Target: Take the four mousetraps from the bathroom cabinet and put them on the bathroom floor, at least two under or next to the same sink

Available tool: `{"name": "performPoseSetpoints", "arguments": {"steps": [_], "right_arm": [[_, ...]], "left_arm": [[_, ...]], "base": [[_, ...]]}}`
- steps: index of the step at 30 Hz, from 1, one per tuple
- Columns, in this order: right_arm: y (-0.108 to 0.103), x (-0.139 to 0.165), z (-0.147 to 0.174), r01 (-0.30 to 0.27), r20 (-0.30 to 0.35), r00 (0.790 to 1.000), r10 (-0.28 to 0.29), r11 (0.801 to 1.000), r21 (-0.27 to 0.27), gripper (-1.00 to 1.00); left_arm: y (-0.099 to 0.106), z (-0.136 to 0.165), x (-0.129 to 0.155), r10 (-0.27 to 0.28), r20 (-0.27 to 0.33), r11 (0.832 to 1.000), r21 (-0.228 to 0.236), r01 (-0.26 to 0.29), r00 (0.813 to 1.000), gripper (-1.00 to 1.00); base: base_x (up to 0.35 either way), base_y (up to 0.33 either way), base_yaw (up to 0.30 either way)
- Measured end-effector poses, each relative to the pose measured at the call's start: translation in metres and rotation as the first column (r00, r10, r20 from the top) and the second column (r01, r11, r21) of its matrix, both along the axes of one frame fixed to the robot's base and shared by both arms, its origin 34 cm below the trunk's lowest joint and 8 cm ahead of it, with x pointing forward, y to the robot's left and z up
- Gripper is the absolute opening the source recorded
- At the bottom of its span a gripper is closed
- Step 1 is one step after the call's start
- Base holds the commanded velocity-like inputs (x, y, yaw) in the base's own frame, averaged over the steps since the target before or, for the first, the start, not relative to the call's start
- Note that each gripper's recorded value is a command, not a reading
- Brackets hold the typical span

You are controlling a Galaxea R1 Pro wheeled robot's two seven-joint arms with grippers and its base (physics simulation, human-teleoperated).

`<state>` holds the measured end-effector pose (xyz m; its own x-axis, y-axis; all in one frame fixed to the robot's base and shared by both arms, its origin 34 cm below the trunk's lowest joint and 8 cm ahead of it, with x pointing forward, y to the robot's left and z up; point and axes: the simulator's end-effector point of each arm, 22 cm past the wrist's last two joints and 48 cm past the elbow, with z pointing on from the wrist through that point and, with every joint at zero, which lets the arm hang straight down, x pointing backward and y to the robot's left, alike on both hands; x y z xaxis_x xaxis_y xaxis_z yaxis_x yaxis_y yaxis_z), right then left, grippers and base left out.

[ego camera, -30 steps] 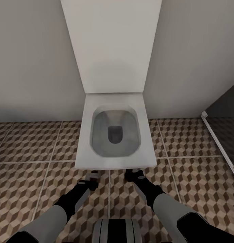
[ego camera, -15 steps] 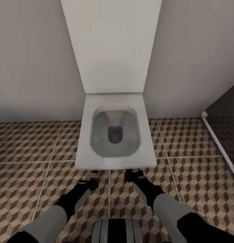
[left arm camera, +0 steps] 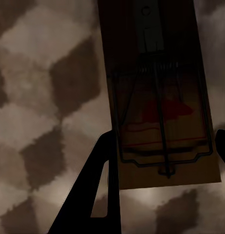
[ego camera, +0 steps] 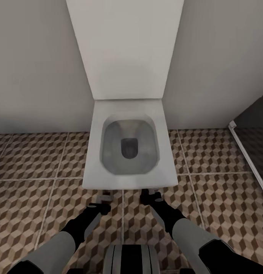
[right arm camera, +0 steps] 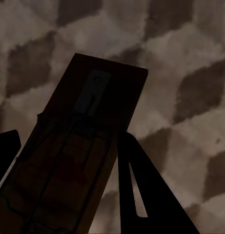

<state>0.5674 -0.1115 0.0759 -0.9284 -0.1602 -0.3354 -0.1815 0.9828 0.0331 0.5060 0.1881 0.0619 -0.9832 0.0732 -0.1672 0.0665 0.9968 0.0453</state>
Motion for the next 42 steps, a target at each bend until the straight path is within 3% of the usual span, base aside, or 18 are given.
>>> {"name": "performPoseSetpoints", "arguments": {"steps": [39, 40, 42], "right_arm": [[0.0007, -0.0069, -0.0082, -0.001, -0.017, 1.000, 0.001, 1.000, 0.003, -1.00], [0.0007, -0.0068, -0.0082, -0.001, -0.016, 1.000, 0.001, 1.000, 0.003, -1.00], [0.0007, -0.0066, -0.0081, -0.001, -0.016, 1.000, 0.001, 1.000, 0.003, -1.00]], "left_arm": [[0.0005, -0.0069, -0.0056, 0.001, -0.010, 1.000, 0.001, -0.001, 1.000, -1.00], [0.0001, -0.0067, -0.0048, 0.000, -0.008, 1.000, 0.000, 0.000, 1.000, 1.00], [0.0000, -0.0063, -0.0036, -0.001, -0.004, 1.000, 0.001, 0.001, 1.000, 1.00]], "base": [[0.000, 0.000, 0.000], [0.000, 0.000, 0.000], [0.000, 0.000, 0.000]]}}
